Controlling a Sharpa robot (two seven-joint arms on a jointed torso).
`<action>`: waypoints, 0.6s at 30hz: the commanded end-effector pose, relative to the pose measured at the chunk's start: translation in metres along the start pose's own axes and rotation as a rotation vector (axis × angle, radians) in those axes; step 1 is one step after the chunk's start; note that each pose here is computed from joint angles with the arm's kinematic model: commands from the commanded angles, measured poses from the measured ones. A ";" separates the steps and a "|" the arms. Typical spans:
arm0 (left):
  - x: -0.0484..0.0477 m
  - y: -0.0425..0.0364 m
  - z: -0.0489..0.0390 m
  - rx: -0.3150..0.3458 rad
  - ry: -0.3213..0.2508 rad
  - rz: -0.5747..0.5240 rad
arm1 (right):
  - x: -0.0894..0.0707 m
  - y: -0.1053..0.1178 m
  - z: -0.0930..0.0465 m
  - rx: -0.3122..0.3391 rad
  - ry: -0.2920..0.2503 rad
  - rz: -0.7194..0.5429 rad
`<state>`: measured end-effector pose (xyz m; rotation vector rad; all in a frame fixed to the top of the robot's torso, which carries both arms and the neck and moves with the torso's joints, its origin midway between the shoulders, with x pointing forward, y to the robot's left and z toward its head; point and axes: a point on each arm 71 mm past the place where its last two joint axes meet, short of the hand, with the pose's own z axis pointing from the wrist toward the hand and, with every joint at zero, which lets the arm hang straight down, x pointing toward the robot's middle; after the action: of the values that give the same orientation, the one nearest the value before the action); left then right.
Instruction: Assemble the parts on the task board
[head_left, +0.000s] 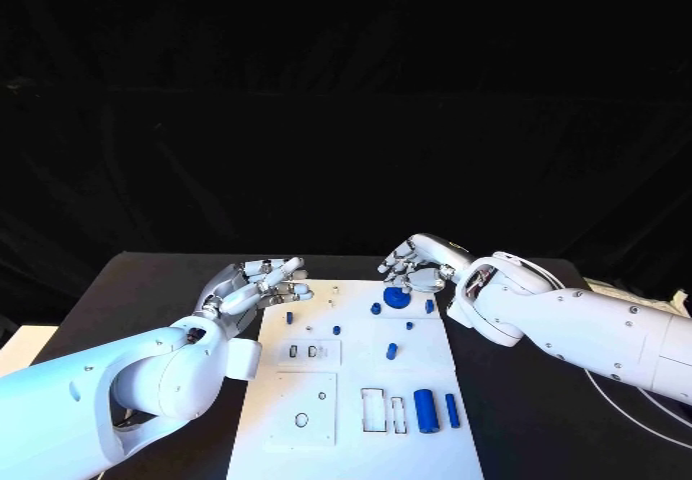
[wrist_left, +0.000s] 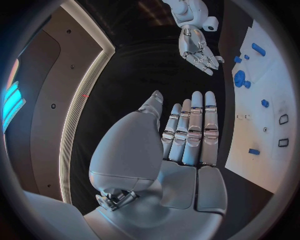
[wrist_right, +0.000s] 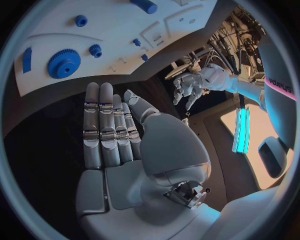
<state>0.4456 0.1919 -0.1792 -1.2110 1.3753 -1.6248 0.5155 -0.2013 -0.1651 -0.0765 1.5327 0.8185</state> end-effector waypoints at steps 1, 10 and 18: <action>0.0085 -0.0041 -0.0026 -0.004 0.046 -0.036 | 0.004 0.003 0.004 0.049 0.099 -0.249; 0.0177 -0.0129 -0.0077 0.002 0.079 -0.045 | 0.006 0.013 0.011 0.076 0.175 -0.388; 0.0199 -0.0167 -0.0094 0.003 0.090 -0.046 | 0.009 0.014 0.014 0.081 0.212 -0.427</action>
<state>0.4322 0.1831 -0.1612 -1.1951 1.3997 -1.6985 0.5178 -0.1788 -0.1628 -0.3744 1.6316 0.4969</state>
